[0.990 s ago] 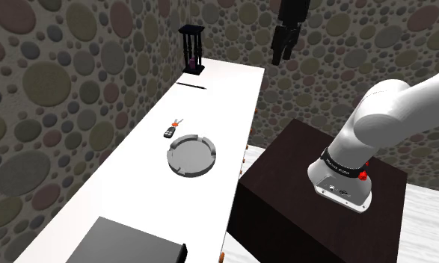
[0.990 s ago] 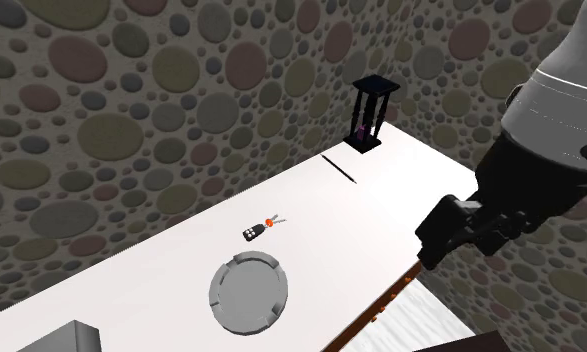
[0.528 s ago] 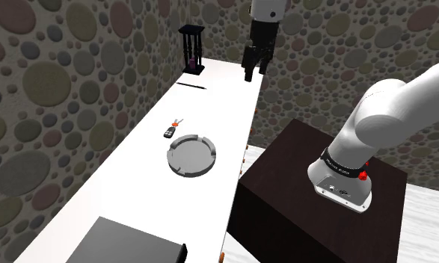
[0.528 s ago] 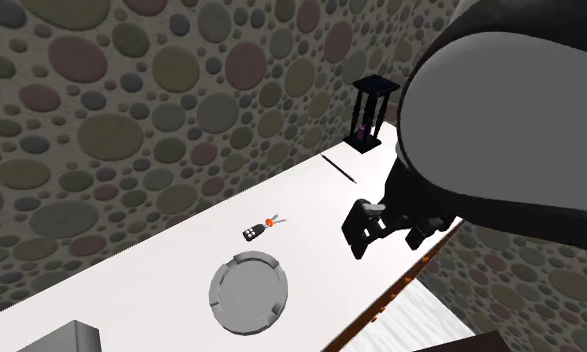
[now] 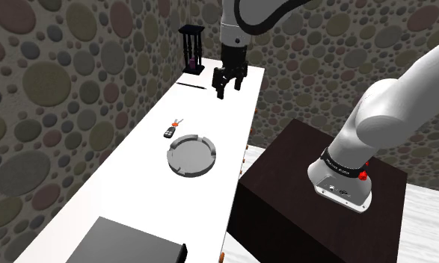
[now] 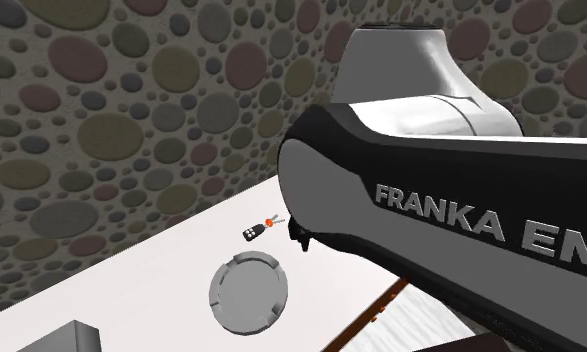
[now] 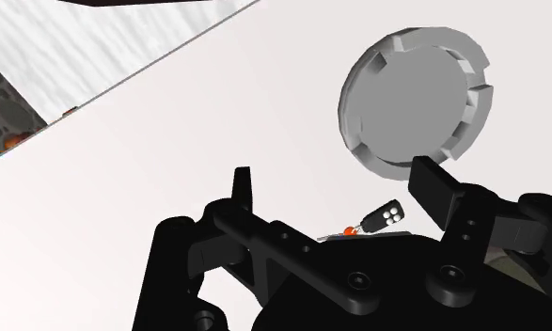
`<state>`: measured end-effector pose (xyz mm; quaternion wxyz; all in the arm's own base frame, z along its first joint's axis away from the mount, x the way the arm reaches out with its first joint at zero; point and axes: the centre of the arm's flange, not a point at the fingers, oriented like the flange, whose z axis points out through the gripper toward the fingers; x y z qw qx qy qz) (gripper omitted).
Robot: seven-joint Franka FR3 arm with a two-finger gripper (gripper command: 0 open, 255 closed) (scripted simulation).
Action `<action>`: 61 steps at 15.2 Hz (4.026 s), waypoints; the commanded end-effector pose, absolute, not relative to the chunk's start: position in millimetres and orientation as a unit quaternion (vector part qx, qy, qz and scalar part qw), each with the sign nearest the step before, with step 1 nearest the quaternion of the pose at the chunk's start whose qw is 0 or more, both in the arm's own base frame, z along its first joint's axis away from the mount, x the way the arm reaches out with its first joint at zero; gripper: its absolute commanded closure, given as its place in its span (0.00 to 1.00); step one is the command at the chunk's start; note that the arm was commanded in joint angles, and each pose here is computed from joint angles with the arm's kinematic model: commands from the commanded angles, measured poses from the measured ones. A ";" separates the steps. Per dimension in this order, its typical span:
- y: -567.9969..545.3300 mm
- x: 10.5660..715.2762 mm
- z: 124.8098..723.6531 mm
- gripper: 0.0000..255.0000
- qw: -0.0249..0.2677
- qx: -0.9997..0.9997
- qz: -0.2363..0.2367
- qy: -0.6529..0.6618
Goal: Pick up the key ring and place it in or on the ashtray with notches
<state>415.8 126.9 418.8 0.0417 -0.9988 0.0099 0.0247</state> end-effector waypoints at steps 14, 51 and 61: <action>243.6 530.9 304.3 0.00 0.015 -0.998 -0.001 0.053; 286.2 581.5 244.3 1.00 0.004 -0.997 -0.011 0.070; 286.2 581.5 297.1 1.00 0.004 -0.997 -0.011 0.070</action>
